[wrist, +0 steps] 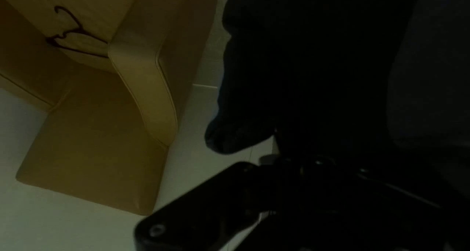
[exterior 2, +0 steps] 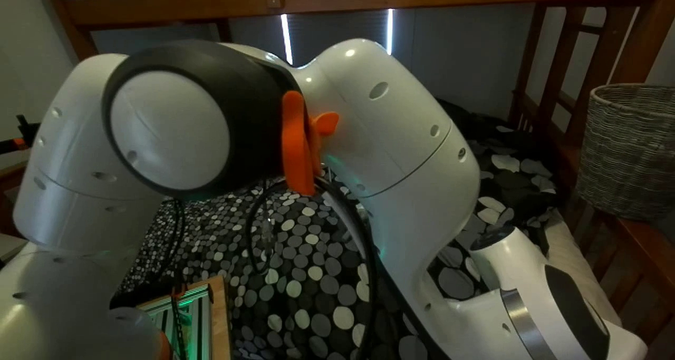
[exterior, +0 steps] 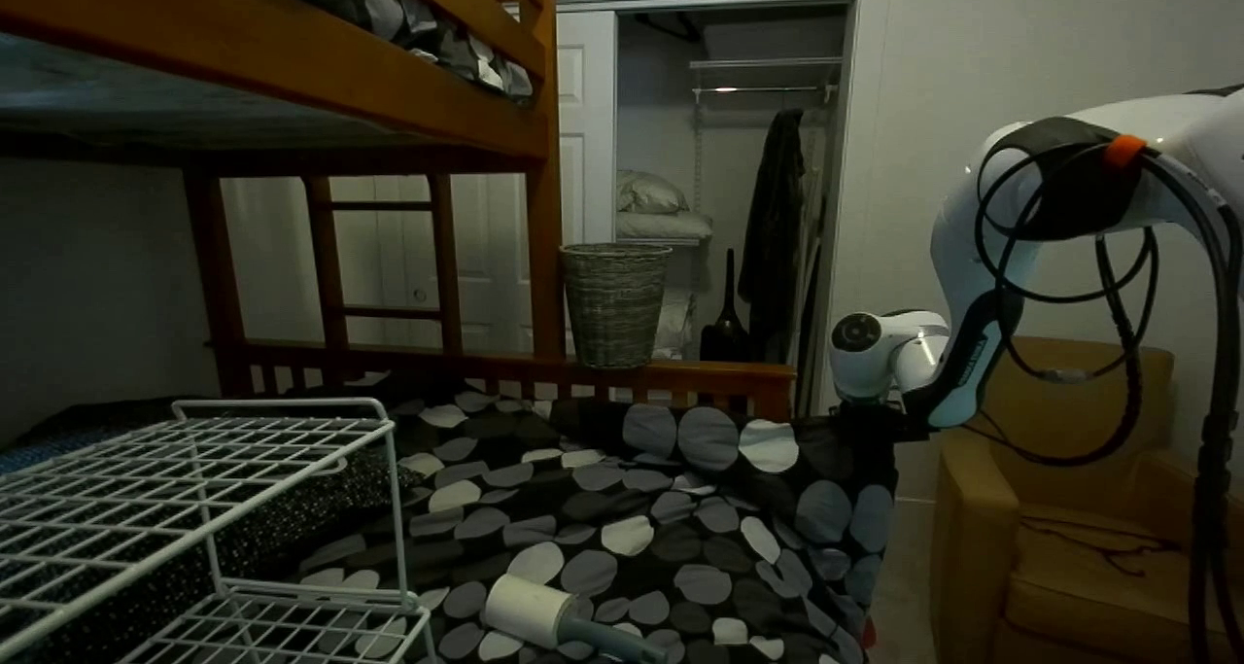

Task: Pull the cover over right corner of the bed

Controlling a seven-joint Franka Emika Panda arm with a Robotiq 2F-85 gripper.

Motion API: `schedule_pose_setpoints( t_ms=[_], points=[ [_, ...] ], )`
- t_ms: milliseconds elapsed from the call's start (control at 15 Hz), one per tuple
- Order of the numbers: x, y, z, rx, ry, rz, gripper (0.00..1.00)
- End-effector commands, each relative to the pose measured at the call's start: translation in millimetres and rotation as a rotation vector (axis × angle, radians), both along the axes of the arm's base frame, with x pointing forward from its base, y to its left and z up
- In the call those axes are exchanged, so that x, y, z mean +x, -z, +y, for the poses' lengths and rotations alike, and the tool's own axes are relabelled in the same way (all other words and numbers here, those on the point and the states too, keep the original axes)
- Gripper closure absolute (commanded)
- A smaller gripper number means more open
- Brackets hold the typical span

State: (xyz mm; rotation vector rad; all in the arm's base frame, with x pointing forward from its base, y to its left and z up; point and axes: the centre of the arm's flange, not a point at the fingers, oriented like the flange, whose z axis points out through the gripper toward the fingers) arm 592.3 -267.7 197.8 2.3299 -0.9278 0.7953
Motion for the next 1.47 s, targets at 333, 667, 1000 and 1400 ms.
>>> schedule_pose_setpoints(
  t_ms=[333, 667, 1000, 1400],
  points=[
    [36, 21, -64, -0.108, 0.12, -0.035, 0.99],
    [53, 31, -81, -0.139, 0.173, -0.073, 0.99],
    [67, 42, -89, -0.147, 0.219, -0.083, 0.79],
    [75, 39, -95, -0.16, 0.262, -0.1, 0.34]
  ],
)
